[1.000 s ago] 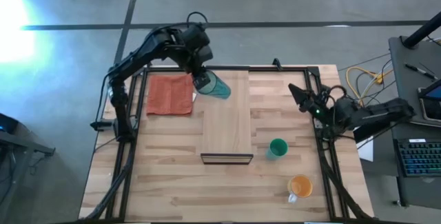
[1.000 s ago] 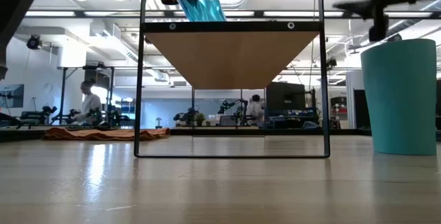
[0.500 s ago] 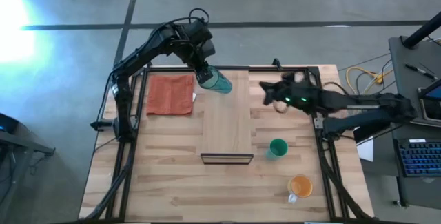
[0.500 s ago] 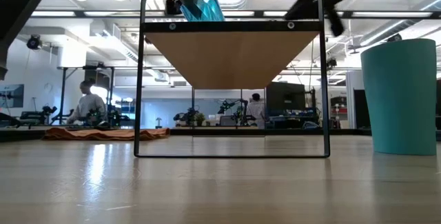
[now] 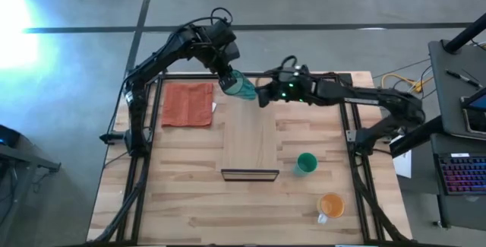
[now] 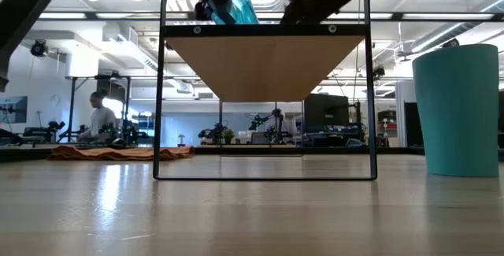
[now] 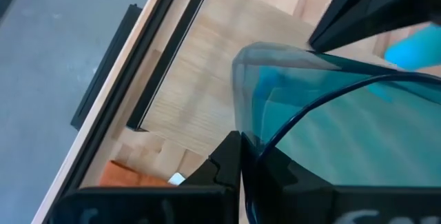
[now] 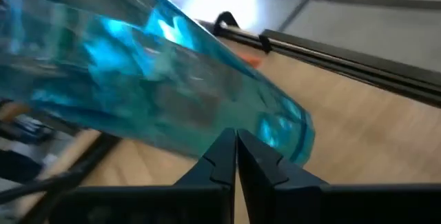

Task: Stack small to large cups/mugs on shelf
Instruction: Put the blue cup on the shelf

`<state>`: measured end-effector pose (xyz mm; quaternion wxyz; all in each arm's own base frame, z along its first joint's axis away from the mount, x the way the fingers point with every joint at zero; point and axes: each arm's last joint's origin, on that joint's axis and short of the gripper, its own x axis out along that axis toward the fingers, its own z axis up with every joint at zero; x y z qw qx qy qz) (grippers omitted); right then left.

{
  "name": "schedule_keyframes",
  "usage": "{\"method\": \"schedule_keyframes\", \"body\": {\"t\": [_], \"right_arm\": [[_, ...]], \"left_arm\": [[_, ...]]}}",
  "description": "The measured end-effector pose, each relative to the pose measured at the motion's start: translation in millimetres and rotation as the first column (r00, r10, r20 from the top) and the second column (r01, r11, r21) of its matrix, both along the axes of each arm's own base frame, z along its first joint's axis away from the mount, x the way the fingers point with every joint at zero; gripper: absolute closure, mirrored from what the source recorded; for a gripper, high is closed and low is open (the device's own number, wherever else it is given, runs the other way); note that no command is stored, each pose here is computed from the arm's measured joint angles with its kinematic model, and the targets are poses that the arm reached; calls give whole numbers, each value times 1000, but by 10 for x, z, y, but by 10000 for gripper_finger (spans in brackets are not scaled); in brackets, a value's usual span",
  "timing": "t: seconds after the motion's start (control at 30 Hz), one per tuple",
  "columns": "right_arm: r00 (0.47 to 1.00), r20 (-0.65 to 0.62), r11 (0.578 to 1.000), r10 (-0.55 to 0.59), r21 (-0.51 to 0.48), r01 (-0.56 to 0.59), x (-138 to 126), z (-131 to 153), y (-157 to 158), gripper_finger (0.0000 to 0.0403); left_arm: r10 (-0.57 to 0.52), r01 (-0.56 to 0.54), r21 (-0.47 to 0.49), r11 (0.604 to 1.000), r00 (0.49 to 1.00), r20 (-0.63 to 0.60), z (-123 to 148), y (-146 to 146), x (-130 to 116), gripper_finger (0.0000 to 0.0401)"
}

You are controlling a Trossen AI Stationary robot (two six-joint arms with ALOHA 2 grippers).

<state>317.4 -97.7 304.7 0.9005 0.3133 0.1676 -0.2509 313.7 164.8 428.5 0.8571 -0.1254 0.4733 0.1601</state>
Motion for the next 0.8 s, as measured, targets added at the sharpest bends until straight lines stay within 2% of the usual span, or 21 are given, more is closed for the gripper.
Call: {"method": "schedule_keyframes", "body": {"t": [0.2,0.47,0.7,0.8], "right_arm": [[997,-80,1000,10,-16,-11,115,-8,-35,395],[992,-124,1000,-4,-6,4,42,-34,-57,395],[988,-153,1000,-3,3,3,38,-80,-56,395],[987,-161,1000,-4,5,4,33,-86,-55,394]], "left_arm": [[-14,15,4,1000,1000,-16,-21,5,8,401],[-64,64,5,998,997,33,-4,11,45,401],[-86,87,-31,996,996,30,-125,64,168,401],[-101,101,-15,995,994,46,-127,73,197,396]]}}
